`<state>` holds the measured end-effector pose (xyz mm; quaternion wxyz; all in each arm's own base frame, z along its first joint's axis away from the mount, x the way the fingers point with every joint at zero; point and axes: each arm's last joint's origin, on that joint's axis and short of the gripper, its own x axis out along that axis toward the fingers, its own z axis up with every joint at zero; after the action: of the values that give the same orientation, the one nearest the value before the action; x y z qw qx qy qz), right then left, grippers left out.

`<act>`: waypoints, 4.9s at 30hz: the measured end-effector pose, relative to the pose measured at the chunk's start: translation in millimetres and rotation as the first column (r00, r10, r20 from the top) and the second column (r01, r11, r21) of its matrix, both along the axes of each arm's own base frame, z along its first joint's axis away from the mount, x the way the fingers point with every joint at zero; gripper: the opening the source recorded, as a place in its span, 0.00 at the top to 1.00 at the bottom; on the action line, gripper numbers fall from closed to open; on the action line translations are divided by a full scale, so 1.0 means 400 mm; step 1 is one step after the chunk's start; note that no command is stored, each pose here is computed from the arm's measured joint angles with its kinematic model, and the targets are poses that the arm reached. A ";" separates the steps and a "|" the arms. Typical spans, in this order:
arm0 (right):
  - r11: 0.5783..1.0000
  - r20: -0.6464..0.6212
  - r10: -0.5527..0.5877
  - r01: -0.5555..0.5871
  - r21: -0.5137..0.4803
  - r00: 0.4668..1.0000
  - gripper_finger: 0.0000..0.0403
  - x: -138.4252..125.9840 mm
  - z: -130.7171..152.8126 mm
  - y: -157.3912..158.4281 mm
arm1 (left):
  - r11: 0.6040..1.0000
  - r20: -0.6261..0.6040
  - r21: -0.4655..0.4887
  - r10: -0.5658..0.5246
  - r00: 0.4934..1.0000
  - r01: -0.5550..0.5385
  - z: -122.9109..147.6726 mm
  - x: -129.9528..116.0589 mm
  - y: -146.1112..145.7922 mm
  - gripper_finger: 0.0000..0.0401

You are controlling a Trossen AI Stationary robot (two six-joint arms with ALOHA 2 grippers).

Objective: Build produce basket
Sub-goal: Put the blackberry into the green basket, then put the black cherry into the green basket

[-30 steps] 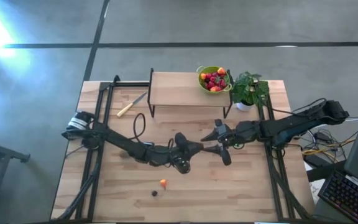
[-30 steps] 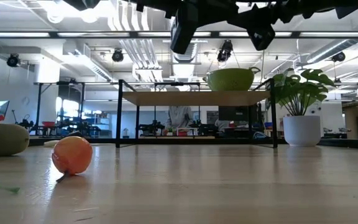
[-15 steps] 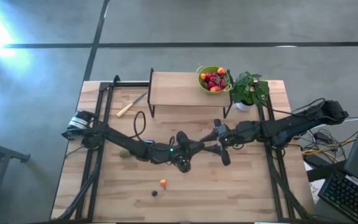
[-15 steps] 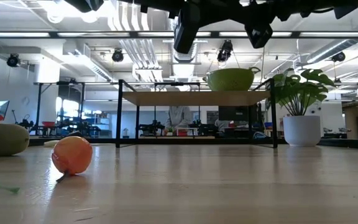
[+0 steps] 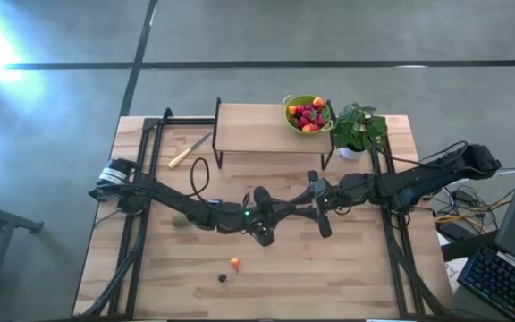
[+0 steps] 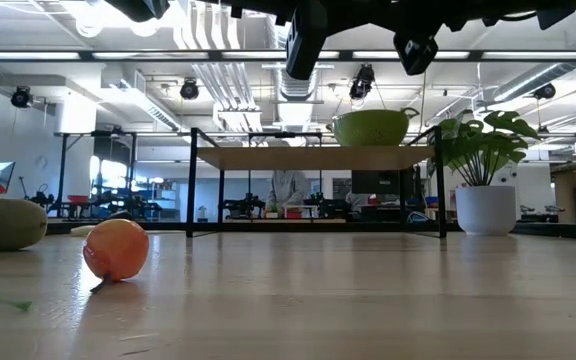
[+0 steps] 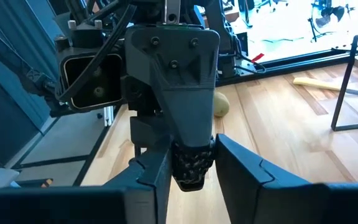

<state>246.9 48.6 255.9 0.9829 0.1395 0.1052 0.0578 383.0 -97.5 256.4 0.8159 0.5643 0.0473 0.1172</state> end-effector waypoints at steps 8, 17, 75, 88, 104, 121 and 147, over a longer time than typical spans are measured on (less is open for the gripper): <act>1.000 -0.002 -0.001 0.001 0.004 1.000 0.75 0.000 0.000 0.000 | 1.000 0.001 -0.015 0.000 1.000 0.000 -0.001 0.001 0.002 0.71; 1.000 -0.020 -0.002 0.002 0.002 1.000 0.76 -0.011 0.005 -0.004 | 0.993 0.024 -0.116 0.013 1.000 -0.011 -0.001 -0.003 -0.006 0.46; 0.718 -0.445 -0.693 0.597 -0.358 0.567 0.62 -0.067 0.166 -0.490 | 0.775 -0.028 -0.613 0.173 0.984 -0.154 -0.030 -0.039 -0.037 0.37; 0.765 -0.415 -0.644 0.539 -0.353 0.642 0.51 -0.074 0.225 -0.418 | 0.791 -0.132 -0.582 0.139 0.981 -0.191 -0.026 -0.077 -0.066 0.37; 0.928 -0.494 -0.357 0.242 -0.282 0.793 0.63 -0.070 0.180 -0.173 | 0.683 -0.353 -0.706 -0.111 0.929 -0.186 -0.070 -0.197 -0.225 0.37; 0.924 -0.498 -0.355 0.214 -0.318 0.791 0.63 -0.071 0.138 -0.085 | 0.426 -0.559 -0.812 -0.368 0.743 -0.399 -0.117 -0.312 -0.327 0.40; 0.924 -0.494 -0.357 0.223 -0.309 0.793 0.62 -0.070 0.141 -0.085 | 0.455 -0.707 -0.694 -0.282 0.649 -0.558 -0.284 -0.319 -0.322 0.40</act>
<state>218.9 14.5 312.2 0.9191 0.0474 0.3615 -0.1492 255.3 -226.4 142.8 0.8706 0.0470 0.4811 -0.0920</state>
